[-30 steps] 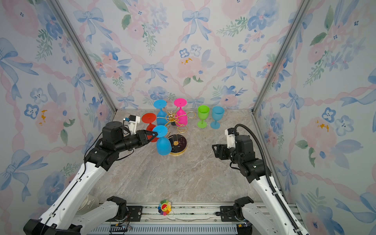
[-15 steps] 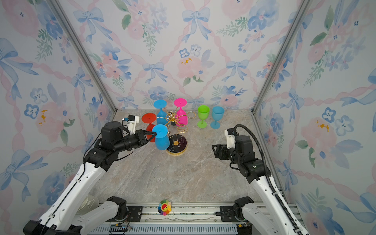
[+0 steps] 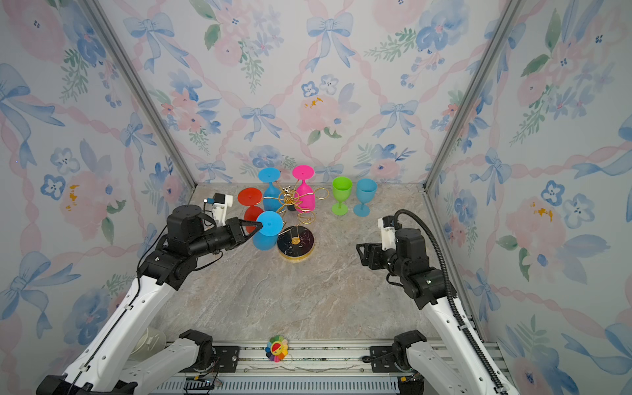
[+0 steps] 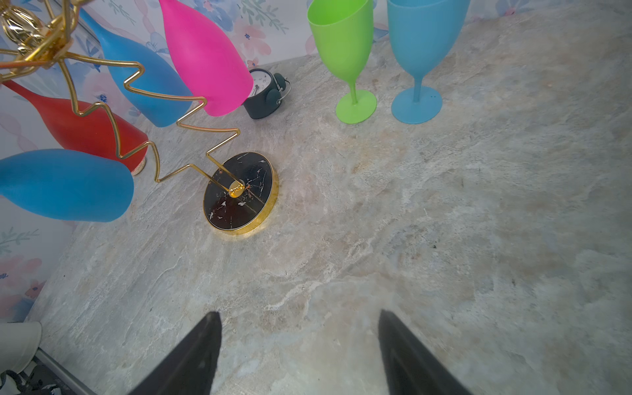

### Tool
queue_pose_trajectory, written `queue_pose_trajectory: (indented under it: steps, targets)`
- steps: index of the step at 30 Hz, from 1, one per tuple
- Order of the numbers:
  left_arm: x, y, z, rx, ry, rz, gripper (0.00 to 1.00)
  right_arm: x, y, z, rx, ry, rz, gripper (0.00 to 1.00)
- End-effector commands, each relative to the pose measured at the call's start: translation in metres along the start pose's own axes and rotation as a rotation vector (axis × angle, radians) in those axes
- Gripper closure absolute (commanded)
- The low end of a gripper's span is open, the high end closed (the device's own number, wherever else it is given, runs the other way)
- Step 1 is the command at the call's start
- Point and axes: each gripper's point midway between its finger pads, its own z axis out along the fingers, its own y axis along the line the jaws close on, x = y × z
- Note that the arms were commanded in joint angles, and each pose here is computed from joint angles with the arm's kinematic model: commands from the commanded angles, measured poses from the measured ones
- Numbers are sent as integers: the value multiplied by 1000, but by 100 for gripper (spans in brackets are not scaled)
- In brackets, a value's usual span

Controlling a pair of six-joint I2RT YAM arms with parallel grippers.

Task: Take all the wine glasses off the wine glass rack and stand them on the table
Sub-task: 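Close the left gripper on the blue glass foot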

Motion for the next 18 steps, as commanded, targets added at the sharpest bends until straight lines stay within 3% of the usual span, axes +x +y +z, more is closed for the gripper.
queue_pose_trajectory:
  steps: [1,18]
  targets:
    - [-4,-11,-6,39,-13,9,94,5,0,0,3,4,4,25]
    - [-6,-17,-14,60,-49,-73,100,4,0,-1,4,0,6,25]
